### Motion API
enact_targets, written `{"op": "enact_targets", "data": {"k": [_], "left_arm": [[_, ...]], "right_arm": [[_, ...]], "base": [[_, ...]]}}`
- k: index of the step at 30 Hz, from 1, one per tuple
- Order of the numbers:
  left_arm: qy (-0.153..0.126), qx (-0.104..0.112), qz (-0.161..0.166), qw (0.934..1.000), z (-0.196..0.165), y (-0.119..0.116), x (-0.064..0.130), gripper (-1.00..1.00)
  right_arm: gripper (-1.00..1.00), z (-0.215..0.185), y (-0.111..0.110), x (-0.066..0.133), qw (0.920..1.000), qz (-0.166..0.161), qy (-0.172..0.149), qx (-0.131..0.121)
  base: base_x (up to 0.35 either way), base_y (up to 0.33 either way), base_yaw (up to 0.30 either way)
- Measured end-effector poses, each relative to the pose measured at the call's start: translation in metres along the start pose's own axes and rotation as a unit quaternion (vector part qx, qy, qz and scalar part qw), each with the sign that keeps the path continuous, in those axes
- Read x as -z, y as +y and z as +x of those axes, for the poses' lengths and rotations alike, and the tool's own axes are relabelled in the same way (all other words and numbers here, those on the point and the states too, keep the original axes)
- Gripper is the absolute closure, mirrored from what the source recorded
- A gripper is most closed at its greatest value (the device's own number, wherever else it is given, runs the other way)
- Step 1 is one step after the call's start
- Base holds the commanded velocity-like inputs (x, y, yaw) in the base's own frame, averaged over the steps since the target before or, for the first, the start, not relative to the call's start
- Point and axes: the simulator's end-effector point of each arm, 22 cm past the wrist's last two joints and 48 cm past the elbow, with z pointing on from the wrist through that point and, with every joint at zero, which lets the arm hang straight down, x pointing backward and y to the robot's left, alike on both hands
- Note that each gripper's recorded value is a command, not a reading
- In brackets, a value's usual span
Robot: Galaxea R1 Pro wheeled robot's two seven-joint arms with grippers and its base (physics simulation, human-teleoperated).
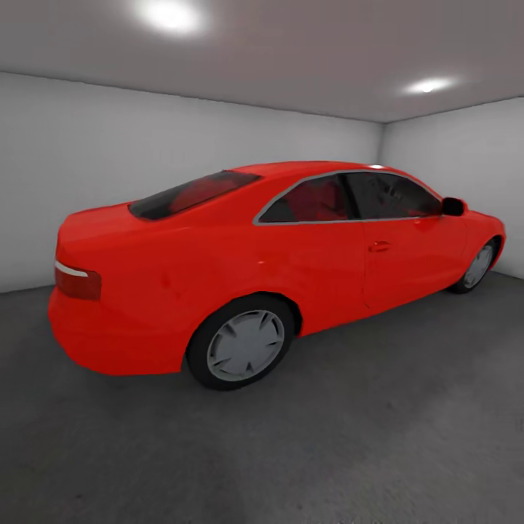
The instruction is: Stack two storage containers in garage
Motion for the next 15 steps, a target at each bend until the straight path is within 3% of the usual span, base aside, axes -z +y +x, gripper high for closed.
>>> {"op": "enact_targets", "data": {"k": [15], "left_arm": [[-0.003,0.0,0.0,1.0,-0.0021,0.0,0.0,-1.0]], "right_arm": [[-1.0,-0.0019,-0.0009,0.0,1.0,0.001,-0.002,0.0]], "base": [[0.0,0.0,-0.279]]}}
